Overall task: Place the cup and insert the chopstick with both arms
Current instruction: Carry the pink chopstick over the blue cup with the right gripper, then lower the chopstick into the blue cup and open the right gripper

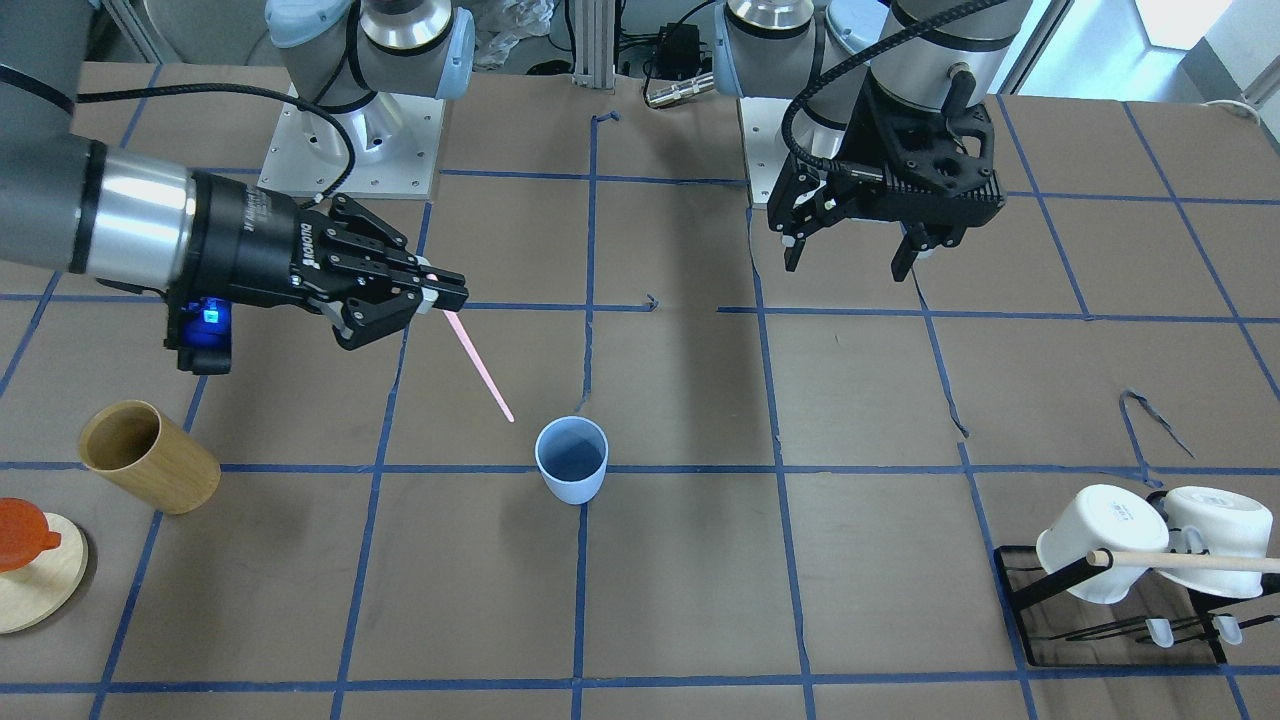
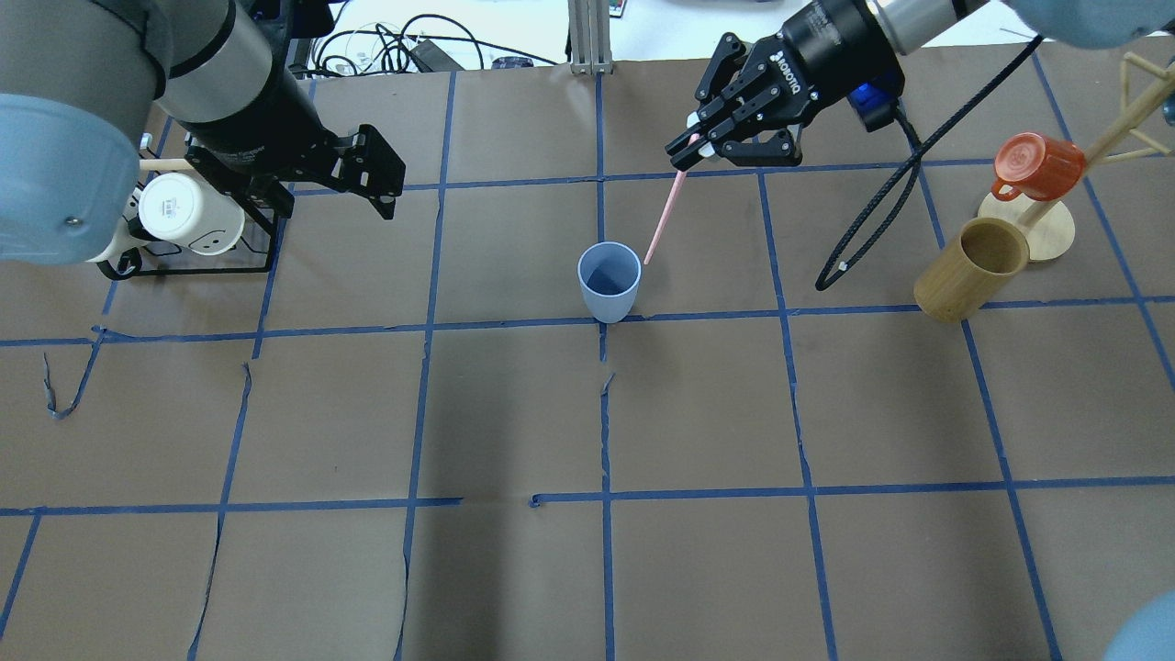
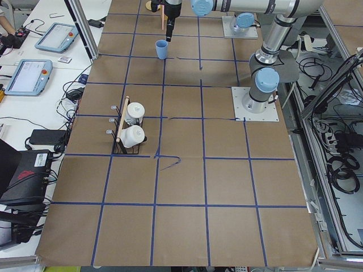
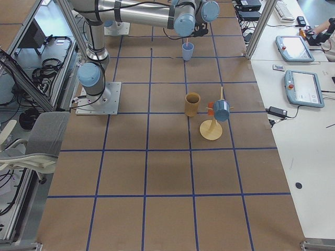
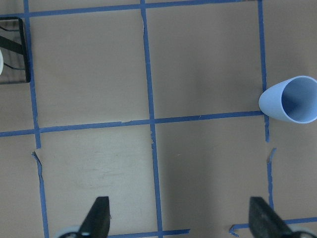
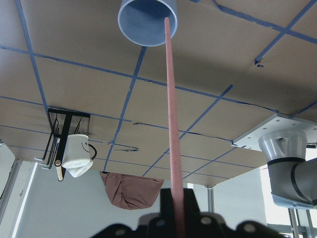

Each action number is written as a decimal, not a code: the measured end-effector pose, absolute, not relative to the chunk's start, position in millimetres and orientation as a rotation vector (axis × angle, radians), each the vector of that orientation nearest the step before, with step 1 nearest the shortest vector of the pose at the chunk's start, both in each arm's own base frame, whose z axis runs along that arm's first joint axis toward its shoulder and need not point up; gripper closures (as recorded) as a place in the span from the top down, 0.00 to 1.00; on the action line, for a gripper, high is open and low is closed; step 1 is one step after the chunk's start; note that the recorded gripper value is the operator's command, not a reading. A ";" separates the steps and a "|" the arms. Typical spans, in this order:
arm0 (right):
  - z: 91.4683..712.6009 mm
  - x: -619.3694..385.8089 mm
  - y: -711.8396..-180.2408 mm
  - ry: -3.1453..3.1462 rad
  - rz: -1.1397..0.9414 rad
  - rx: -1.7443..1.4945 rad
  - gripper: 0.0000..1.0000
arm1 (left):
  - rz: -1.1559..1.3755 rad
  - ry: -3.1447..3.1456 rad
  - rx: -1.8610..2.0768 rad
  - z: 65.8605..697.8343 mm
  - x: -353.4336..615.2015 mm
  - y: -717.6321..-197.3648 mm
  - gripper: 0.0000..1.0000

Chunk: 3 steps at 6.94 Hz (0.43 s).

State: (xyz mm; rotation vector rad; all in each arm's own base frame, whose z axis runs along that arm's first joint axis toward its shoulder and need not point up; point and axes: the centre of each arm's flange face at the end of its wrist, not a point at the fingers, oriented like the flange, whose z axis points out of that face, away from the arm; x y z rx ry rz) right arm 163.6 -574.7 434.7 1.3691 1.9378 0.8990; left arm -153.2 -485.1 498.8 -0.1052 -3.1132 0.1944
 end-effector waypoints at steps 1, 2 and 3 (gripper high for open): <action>430.3 169.4 -575.2 1.911 0.909 1.372 0.01 | 0.195 -3.114 -0.105 499.1 -153.1 -484.9 1.00; 428.1 172.2 -577.5 1.884 0.914 1.382 0.01 | 0.194 -3.115 -0.105 498.7 -153.0 -484.8 1.00; 423.9 174.5 -580.7 1.873 0.914 1.387 0.01 | 0.193 -3.114 -0.105 498.4 -153.1 -484.6 1.00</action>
